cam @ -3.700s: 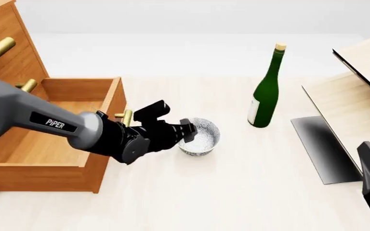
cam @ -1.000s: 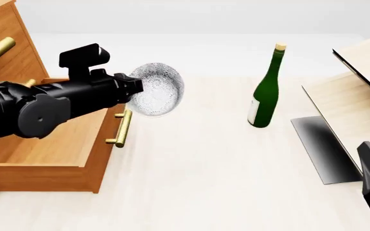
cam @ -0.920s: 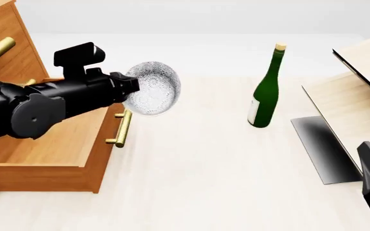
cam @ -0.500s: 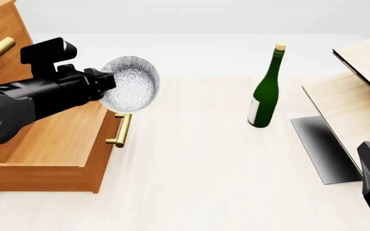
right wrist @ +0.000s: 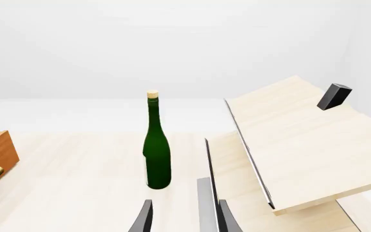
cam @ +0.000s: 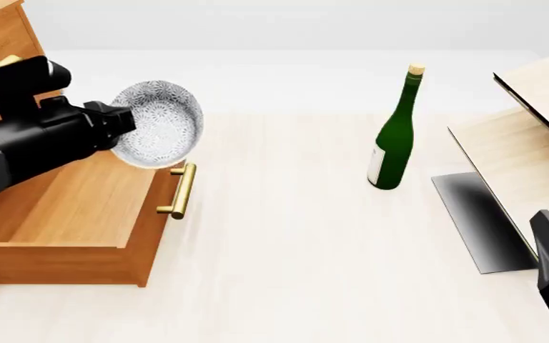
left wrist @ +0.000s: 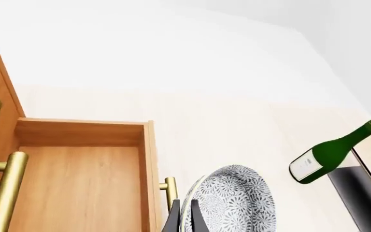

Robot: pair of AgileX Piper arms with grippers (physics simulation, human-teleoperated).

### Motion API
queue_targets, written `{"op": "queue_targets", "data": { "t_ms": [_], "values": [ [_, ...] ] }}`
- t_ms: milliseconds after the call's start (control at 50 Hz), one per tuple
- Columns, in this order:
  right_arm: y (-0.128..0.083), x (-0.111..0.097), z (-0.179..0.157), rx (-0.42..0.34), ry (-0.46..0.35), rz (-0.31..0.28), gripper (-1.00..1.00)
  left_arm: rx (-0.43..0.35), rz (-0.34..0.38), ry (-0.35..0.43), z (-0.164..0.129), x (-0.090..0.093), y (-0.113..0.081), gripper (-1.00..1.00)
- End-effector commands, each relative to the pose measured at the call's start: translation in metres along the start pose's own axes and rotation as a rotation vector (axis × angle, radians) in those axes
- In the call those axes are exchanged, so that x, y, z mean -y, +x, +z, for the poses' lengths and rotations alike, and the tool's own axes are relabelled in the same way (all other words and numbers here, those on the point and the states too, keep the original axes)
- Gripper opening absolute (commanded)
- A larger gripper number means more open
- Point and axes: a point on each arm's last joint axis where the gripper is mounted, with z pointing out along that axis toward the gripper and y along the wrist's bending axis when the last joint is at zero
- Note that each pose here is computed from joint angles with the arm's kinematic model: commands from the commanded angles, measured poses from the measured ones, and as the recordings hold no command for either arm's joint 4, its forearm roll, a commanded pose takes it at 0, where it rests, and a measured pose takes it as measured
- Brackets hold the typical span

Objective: Put the bowl in the bottom drawer of the cabinet and close it.

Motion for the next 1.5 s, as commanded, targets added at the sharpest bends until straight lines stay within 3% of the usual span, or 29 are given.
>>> {"op": "queue_targets", "data": {
  "t_ms": [20,760,1500],
  "values": [
    [0.0,0.0,0.0,0.0,0.0,0.0,1.0,0.03,-0.026,-0.047,-0.01,-0.013,-0.003,-1.0],
    [0.0,0.0,0.0,0.0,0.0,0.0,1.0,0.035,-0.015,-0.206,-0.015,-0.052,0.002,-1.0],
    [0.0,0.0,0.0,0.0,0.0,0.0,1.0,0.023,-0.03,-0.275,-0.026,-0.068,0.013,-1.0]
  ]
}}
